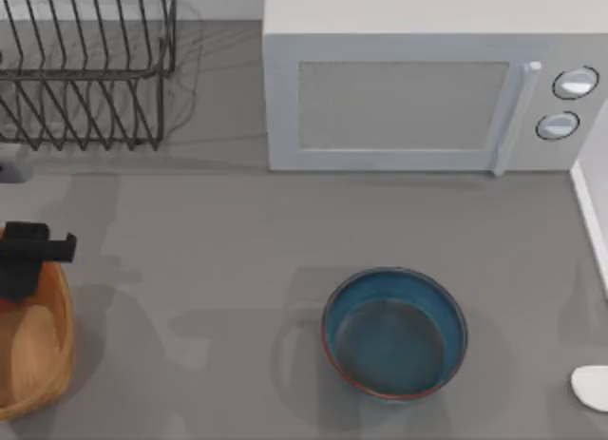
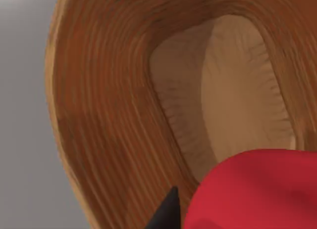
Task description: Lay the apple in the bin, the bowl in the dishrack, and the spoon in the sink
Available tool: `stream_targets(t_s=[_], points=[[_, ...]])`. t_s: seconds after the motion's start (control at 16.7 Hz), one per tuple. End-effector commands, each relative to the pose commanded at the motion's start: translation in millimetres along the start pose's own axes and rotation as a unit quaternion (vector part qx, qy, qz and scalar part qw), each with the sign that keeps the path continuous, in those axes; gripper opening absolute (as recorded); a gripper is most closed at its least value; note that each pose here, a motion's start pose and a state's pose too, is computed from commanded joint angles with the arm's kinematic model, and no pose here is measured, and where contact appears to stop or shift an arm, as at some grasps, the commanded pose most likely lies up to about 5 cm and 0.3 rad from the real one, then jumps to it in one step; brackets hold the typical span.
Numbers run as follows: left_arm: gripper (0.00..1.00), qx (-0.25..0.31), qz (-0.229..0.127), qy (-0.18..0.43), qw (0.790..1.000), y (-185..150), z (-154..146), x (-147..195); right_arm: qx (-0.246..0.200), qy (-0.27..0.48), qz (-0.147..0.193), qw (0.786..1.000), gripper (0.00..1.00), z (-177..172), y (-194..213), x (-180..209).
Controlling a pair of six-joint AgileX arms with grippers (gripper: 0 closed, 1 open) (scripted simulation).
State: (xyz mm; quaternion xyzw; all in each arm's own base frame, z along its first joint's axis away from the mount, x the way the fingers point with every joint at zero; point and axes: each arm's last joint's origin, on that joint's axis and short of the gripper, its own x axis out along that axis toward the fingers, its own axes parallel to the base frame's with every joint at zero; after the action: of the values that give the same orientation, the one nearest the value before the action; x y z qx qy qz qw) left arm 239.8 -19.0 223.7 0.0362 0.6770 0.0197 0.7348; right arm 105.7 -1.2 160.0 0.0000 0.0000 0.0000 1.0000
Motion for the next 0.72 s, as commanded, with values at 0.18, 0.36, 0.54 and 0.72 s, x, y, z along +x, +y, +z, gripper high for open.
stream_targets(t_s=[0.18,0.36,0.54,0.72], points=[[0.0,-0.001,0.0,0.004,1.0,0,-3,20,0.0,0.0,0.0,1.0,1.0,0,0,0],[0.0,-0.001,0.0,0.004,1.0,0,-3,22,0.0,0.0,0.0,1.0,1.0,0,0,0],[0.15,-0.001,0.0,0.004,1.0,0,-3,22,0.0,0.0,0.0,1.0,1.0,0,0,0],[0.38,-0.001,0.0,0.004,1.0,0,-3,22,0.0,0.0,0.0,1.0,1.0,0,0,0]])
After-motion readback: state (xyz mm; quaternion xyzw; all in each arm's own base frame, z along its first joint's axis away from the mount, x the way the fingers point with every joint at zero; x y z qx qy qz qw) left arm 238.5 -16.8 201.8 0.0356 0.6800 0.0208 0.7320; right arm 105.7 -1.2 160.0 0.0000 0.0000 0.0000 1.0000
